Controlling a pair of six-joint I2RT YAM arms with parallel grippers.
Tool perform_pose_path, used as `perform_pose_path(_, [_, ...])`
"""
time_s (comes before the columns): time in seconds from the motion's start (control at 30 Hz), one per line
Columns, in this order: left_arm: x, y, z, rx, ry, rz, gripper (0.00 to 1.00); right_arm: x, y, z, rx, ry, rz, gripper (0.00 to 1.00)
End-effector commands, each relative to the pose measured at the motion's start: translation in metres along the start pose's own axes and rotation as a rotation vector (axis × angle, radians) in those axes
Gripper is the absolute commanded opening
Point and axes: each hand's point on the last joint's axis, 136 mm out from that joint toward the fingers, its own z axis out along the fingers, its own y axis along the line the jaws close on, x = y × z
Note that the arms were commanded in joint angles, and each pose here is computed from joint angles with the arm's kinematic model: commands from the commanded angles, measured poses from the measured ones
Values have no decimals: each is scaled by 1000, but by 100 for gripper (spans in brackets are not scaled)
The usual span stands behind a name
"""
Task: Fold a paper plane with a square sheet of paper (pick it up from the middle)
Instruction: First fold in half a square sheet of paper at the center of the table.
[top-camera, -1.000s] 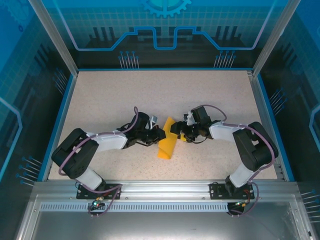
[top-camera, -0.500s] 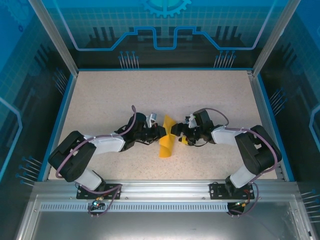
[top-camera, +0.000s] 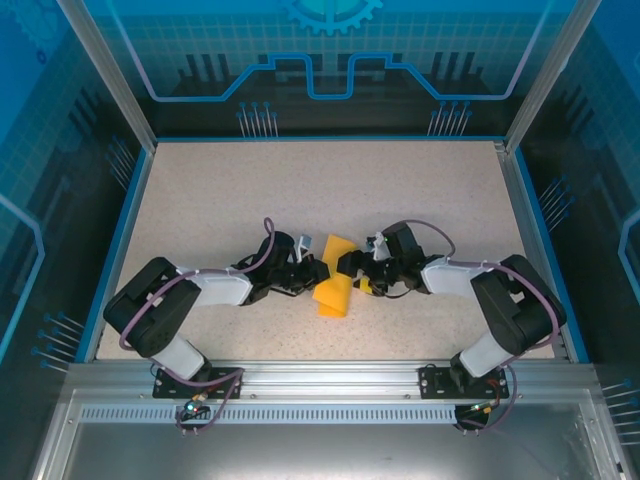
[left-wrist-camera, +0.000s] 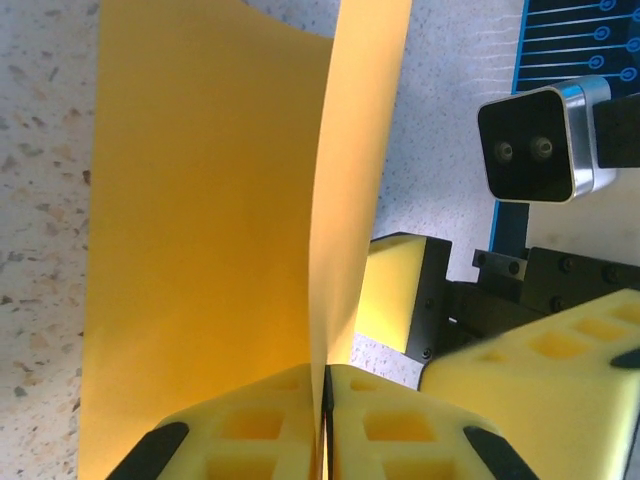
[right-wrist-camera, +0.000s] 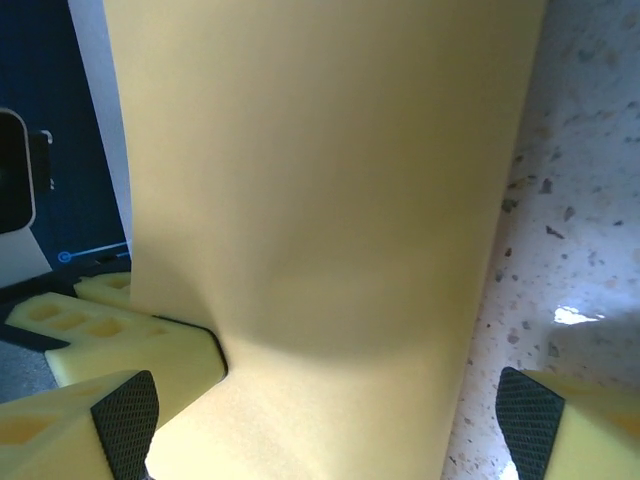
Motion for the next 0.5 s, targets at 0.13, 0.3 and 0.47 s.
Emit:
perform_pose_path(0.13, [3, -5, 0, 15, 13, 17, 13, -3, -6, 11, 49, 25, -31, 83])
perform_pose_path(0.3, [4, -4, 3, 15, 21, 10, 15, -4, -5, 14, 66, 38, -60, 68])
perform_pose_path(0.47, [3, -5, 1, 0, 20, 18, 21, -5, -4, 14, 79, 42, -78, 52])
